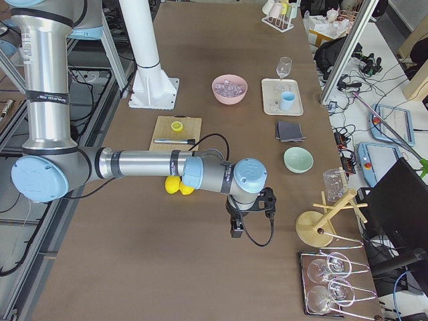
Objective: Put ice in cup with scoop
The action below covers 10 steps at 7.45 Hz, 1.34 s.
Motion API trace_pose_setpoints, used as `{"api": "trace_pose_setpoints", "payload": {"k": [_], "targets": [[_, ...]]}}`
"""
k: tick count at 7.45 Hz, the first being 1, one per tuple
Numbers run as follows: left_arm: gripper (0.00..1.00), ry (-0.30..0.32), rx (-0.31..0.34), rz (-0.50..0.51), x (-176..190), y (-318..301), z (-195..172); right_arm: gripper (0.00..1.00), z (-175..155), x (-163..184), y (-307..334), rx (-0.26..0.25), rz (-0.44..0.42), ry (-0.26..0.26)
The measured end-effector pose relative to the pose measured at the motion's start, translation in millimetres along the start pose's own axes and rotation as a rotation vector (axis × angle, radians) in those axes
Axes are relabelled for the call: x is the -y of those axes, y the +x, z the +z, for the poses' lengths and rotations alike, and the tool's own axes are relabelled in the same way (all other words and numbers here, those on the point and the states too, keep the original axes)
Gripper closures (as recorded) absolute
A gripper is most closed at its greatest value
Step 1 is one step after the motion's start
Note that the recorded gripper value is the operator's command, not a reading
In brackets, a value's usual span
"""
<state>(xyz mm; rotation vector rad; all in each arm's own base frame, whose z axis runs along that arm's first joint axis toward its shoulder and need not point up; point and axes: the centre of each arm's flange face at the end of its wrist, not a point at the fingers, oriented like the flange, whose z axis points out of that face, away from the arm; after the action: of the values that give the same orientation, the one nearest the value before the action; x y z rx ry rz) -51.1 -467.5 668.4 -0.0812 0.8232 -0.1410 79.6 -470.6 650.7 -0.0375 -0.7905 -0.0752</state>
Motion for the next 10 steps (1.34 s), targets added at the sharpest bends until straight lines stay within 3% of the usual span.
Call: {"api": "trace_pose_setpoints", "payload": {"k": [4, 5, 7, 8, 10], "targets": [[0.01, 0.026, -0.012, 0.052, 6, 18, -6, 0.0, 0, 5, -12, -0.002, -0.043, 0.025], [0.01, 0.018, -0.013, 0.123, 8, 42, 7, 0.0, 8, 9, -23, 0.024, -0.063, 0.024], [0.01, -0.048, -0.009, 0.357, 1, 129, 72, 0.0, 27, 17, -59, 0.106, -0.008, -0.004], [0.01, -0.048, -0.025, 0.426, 3, 163, 78, 0.0, 30, 20, -87, 0.112, 0.018, -0.018], [0.01, -0.058, -0.13, 0.57, -9, 240, 74, 0.0, 45, 23, -155, 0.081, 0.073, -0.06]]}}
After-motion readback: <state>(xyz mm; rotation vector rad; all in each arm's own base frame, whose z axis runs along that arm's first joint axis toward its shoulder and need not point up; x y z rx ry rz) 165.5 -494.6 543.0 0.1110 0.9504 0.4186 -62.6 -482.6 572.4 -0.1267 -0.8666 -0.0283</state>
